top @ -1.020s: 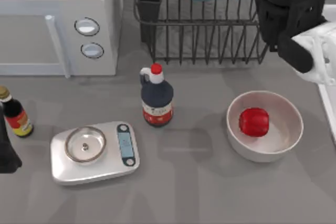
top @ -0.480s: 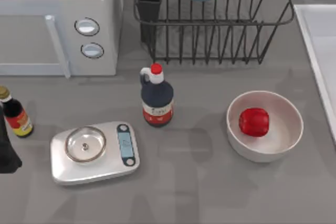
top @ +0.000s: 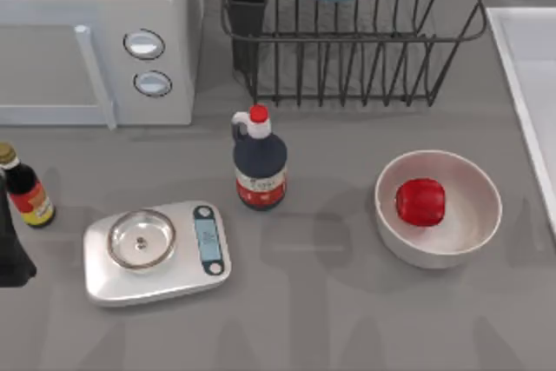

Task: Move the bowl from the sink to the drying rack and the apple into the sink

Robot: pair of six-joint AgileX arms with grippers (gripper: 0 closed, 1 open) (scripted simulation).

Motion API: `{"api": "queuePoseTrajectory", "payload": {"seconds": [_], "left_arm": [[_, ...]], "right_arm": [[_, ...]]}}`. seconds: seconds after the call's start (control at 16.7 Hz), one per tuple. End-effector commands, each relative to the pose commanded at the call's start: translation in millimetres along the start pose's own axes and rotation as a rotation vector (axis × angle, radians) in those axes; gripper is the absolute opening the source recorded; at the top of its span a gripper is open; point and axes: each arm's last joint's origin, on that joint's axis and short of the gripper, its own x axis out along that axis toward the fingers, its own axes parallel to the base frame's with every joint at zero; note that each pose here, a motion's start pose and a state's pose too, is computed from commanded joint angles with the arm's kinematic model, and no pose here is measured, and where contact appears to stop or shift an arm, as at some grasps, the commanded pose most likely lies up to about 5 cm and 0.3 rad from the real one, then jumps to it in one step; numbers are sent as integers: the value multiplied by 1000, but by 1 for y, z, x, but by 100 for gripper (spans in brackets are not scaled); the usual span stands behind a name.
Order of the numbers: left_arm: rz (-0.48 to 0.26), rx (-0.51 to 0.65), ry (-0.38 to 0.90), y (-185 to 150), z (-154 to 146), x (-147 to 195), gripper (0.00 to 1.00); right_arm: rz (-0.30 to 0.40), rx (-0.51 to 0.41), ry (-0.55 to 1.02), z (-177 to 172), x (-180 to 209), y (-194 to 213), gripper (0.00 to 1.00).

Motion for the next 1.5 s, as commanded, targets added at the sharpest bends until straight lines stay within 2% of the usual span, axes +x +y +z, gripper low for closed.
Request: {"api": "queuePoseTrajectory", "payload": {"seconds": [0.3,1.5], "left_arm": [[0,0,0,0,0,0,100],[0,0,0,0,0,0,100]], "right_arm": [[21,1,-38,-30,-5,-2,100],[22,1,-40,-31,-5,-2,100]]}}
